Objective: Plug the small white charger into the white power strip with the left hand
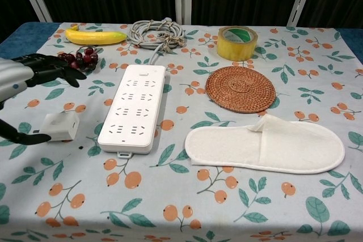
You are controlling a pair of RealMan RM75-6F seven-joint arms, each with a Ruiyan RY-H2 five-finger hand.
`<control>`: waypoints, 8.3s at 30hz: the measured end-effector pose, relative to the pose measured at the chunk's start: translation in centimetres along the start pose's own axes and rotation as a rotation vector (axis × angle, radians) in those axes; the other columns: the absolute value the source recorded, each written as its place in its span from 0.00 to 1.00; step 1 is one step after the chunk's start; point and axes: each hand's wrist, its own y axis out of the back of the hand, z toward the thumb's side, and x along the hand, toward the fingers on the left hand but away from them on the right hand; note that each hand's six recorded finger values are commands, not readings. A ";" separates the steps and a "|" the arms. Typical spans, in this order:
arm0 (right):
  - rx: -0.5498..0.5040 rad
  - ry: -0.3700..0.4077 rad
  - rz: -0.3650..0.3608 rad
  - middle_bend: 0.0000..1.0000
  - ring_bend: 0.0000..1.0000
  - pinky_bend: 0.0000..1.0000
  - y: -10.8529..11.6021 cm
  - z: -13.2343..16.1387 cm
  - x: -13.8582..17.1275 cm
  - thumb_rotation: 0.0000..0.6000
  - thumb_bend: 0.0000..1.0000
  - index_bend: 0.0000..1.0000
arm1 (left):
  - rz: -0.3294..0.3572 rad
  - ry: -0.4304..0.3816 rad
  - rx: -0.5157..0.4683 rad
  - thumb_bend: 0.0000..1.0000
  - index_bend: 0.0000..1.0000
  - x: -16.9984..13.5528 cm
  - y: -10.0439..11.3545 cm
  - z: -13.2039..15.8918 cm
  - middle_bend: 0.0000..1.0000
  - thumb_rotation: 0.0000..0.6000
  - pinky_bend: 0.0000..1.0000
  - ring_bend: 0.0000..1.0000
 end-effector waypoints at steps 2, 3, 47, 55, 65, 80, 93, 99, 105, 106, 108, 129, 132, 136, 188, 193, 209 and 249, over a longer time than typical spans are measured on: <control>-0.003 -0.002 0.001 0.01 0.00 0.00 -0.1 0.0 0.1 1.00 0.13 0.00 | 0.001 -0.006 0.013 0.17 0.12 0.8 -0.4 0.0 0.18 1.00 0.00 0.01; -0.004 -0.002 0.000 0.01 0.00 0.00 -0.1 0.0 0.1 1.00 0.13 0.00 | 0.001 -0.006 0.022 0.17 0.12 1.2 -0.6 -0.1 0.18 1.00 0.00 0.01; -0.011 -0.027 0.007 0.01 0.00 0.00 -0.5 -0.5 0.9 1.00 0.13 0.00 | -0.052 0.121 -0.018 0.14 0.23 -0.7 -2.8 -3.0 0.24 1.00 0.00 0.05; -0.014 -0.029 0.006 0.01 0.00 0.00 -0.6 -0.5 1.0 1.00 0.13 0.00 | -0.096 0.107 -0.023 0.14 0.23 0.0 -3.3 -2.7 0.26 1.00 0.00 0.05; -0.016 -0.043 -0.002 0.01 0.00 0.00 -0.5 -0.9 1.4 1.00 0.12 0.00 | -0.141 0.099 -0.048 0.14 0.23 2.5 -3.0 -3.0 0.28 1.00 0.00 0.05; -0.018 -0.047 -0.002 0.01 0.00 0.00 -0.5 -1.1 1.5 1.00 0.12 0.00 | -0.063 0.075 -0.014 0.22 0.37 3.9 -0.6 -2.5 0.40 1.00 0.07 0.19; -0.023 -0.055 0.002 0.01 0.00 0.00 -0.6 -1.5 1.6 1.00 0.12 0.00 | -0.104 0.075 0.169 0.26 0.39 4.9 -1.0 -0.9 0.41 1.00 0.07 0.21; -0.025 -0.058 0.005 0.01 0.00 0.00 -0.7 -1.7 1.6 1.00 0.12 0.00 | -0.114 0.087 0.213 0.30 0.42 5.2 -1.3 -0.5 0.45 1.00 0.08 0.24; -0.027 -0.060 0.005 0.01 0.00 0.00 -0.7 -1.8 1.7 1.00 0.12 0.00 | -0.114 0.098 0.192 0.39 0.50 5.4 -1.4 -0.6 0.53 1.00 0.12 0.33; -0.027 -0.060 0.005 0.01 0.00 0.00 -0.7 -1.8 1.7 1.00 0.12 0.00 | -0.107 0.101 0.175 0.41 0.51 5.5 -1.2 -0.6 0.54 1.00 0.12 0.34; -0.027 -0.062 0.004 0.01 0.00 0.00 -0.7 -1.9 1.7 1.00 0.12 0.00 | -0.094 0.104 0.137 0.42 0.52 5.5 -1.0 -0.7 0.55 1.00 0.13 0.34; -0.027 -0.062 0.009 0.01 0.00 0.00 -0.8 -1.8 1.5 1.00 0.11 0.00 | 0.188 0.112 -0.612 0.39 0.51 7.5 -1.5 -4.2 0.51 1.00 0.13 0.31; -0.025 -0.061 0.007 0.01 0.00 0.00 -0.7 -1.8 1.4 1.00 0.11 0.00 | 0.208 0.113 -0.595 0.38 0.51 7.5 -2.2 -4.5 0.51 1.00 0.12 0.31; -0.024 -0.061 0.005 0.01 0.00 0.00 -0.6 -1.7 1.5 1.00 0.11 0.00 | 0.233 0.112 -0.569 0.36 0.50 7.5 -2.9 -4.7 0.50 1.00 0.11 0.31; -0.026 -0.066 -0.005 0.01 0.00 0.00 -0.4 -1.6 2.1 1.00 0.11 0.00 | 0.176 0.196 -0.373 0.38 0.23 3.6 -3.6 -8.5 0.28 1.00 0.06 0.18; -0.024 -0.060 -0.003 0.01 0.00 0.00 -0.4 -1.4 2.0 1.00 0.11 0.00 | 0.156 0.194 -0.242 0.35 0.24 3.2 -2.0 -8.6 0.28 1.00 0.06 0.18; -0.031 -0.066 -0.002 0.01 0.00 0.00 -0.6 -1.8 2.0 1.00 0.11 0.00 | -0.018 0.206 0.109 0.28 0.31 5.4 1.7 -4.9 0.31 1.00 0.08 0.18; -0.034 -0.070 0.006 0.01 0.00 0.00 -0.9 -1.8 1.7 1.00 0.09 0.00 | -0.003 0.221 0.072 0.46 0.61 7.6 2.2 -5.1 0.67 1.00 0.30 0.49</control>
